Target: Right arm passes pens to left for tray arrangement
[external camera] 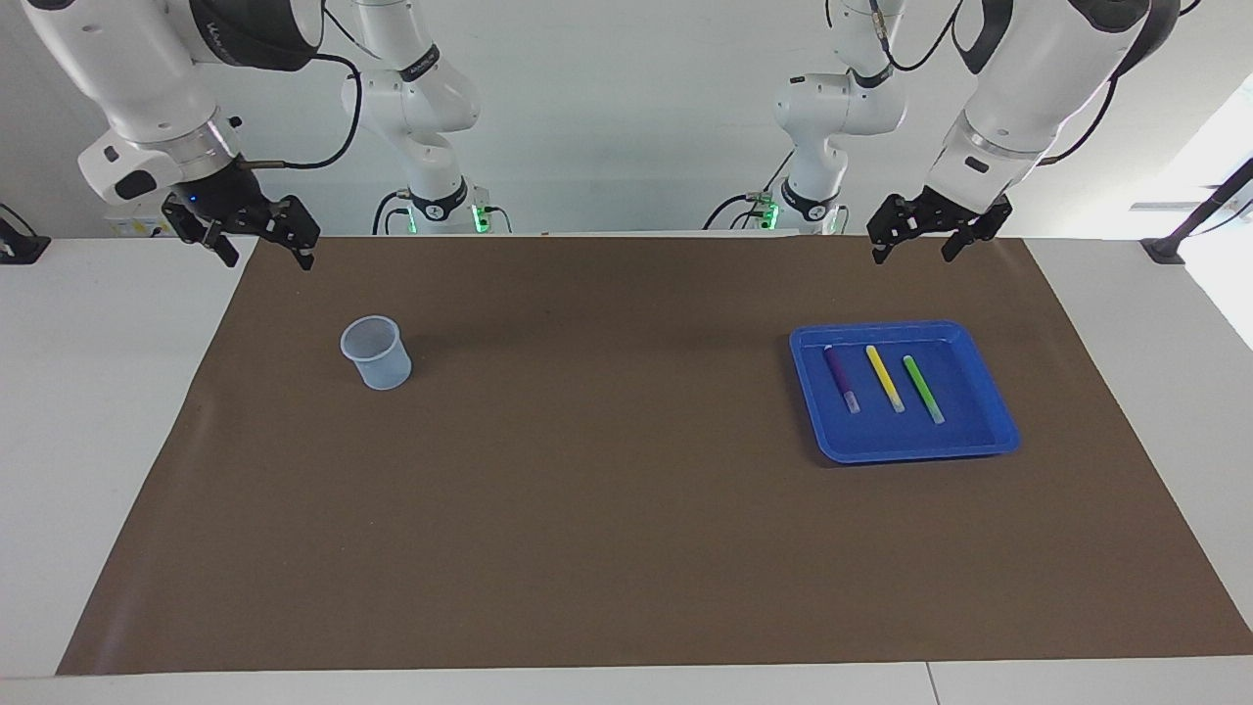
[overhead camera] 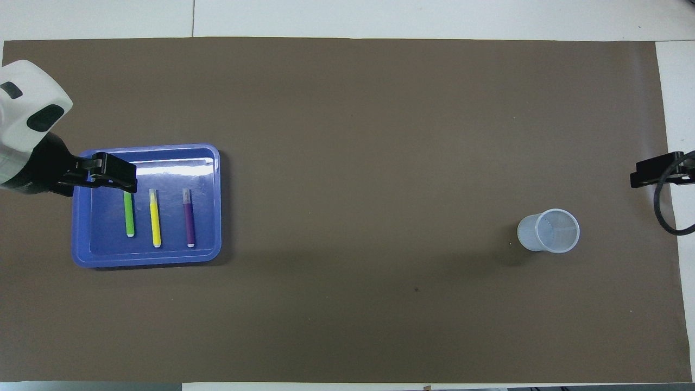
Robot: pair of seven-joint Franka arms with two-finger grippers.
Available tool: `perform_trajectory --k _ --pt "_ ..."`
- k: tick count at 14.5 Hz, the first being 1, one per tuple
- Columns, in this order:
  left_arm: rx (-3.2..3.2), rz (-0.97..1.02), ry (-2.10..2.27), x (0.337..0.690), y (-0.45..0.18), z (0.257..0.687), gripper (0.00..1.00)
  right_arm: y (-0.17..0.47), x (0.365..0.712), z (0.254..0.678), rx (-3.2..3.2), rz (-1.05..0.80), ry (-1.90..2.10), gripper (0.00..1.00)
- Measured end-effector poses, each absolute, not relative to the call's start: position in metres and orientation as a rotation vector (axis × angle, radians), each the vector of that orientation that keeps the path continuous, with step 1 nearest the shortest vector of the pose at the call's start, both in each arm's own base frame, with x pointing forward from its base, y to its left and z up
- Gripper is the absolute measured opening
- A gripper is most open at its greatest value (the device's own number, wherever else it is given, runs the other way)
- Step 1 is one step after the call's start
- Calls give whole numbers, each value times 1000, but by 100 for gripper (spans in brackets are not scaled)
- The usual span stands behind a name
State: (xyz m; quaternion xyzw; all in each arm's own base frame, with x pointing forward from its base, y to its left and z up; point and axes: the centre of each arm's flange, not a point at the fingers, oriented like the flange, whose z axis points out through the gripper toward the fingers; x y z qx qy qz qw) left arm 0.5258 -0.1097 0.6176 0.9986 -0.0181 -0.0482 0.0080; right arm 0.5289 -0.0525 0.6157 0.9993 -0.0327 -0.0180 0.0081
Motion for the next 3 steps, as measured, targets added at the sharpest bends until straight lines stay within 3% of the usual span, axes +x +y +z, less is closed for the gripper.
perform_trajectory --k 3 --pt "3121 -148 -57 526 -110 618 100 -52 529 620 3123 -42 -102 100"
